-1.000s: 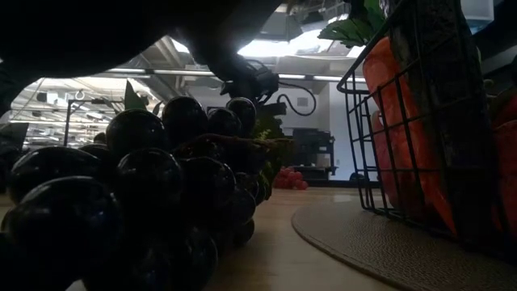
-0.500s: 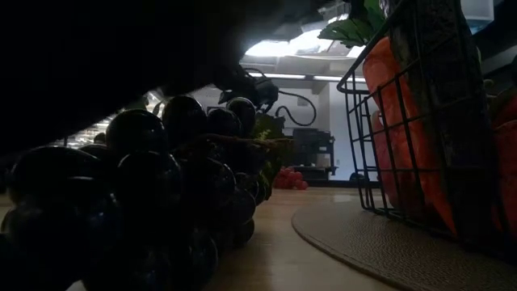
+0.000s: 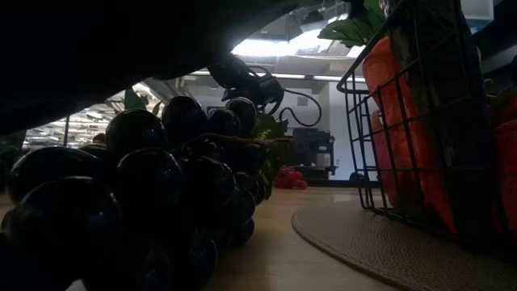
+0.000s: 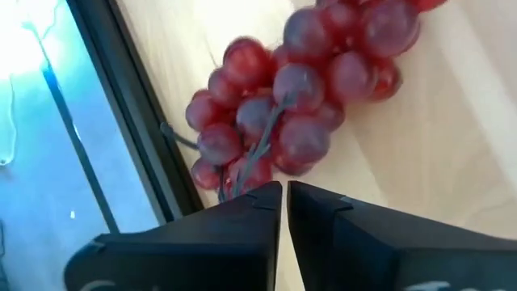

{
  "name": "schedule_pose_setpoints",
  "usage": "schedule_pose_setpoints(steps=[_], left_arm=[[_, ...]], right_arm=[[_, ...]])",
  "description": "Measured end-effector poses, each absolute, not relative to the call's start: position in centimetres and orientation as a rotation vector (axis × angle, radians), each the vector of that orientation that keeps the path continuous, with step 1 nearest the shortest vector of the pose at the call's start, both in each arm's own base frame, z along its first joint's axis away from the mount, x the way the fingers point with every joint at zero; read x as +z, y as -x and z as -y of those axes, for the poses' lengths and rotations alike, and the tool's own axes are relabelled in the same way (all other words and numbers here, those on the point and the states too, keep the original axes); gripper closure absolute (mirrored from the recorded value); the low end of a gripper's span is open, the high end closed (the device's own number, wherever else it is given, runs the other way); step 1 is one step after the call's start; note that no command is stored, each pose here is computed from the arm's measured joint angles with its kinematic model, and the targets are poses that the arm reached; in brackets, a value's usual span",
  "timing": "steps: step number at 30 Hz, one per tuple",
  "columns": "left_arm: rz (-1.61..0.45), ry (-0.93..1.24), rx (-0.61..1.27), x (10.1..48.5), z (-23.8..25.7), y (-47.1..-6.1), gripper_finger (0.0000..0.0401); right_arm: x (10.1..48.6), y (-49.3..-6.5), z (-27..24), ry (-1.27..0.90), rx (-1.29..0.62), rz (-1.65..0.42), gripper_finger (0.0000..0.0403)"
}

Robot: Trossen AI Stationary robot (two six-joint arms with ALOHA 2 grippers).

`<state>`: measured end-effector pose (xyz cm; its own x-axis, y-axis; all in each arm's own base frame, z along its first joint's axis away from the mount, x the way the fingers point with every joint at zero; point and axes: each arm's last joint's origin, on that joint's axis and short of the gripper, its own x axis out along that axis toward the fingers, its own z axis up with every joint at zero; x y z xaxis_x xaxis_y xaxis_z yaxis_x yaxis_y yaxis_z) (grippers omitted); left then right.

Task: Build produce basket
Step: Put the top left red grapes into the black wire basket

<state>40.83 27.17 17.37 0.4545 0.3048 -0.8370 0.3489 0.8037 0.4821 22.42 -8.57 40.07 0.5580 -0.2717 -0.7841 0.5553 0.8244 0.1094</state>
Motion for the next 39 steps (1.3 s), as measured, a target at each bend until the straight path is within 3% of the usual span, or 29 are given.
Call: schedule_pose_setpoints(steps=[14,31,39], left_arm=[[-1.189,-0.745,0.018,17.41,-26.96,-41.01,0.0399],[-1.147,-0.718,-0.02,17.4,-27.35,-40.75,0.033],[-1.188,-0.72,0.035,17.41,-27.14,-40.88,0.033]], right_arm=[[40.07,-22.42,8.57,-0.345,-0.491,-0.853,0.0299],[40.08,-22.43,8.57,-0.332,-0.484,-0.856,0.0299],[40.09,-22.42,8.57,-0.332,-0.484,-0.855,0.0299]])
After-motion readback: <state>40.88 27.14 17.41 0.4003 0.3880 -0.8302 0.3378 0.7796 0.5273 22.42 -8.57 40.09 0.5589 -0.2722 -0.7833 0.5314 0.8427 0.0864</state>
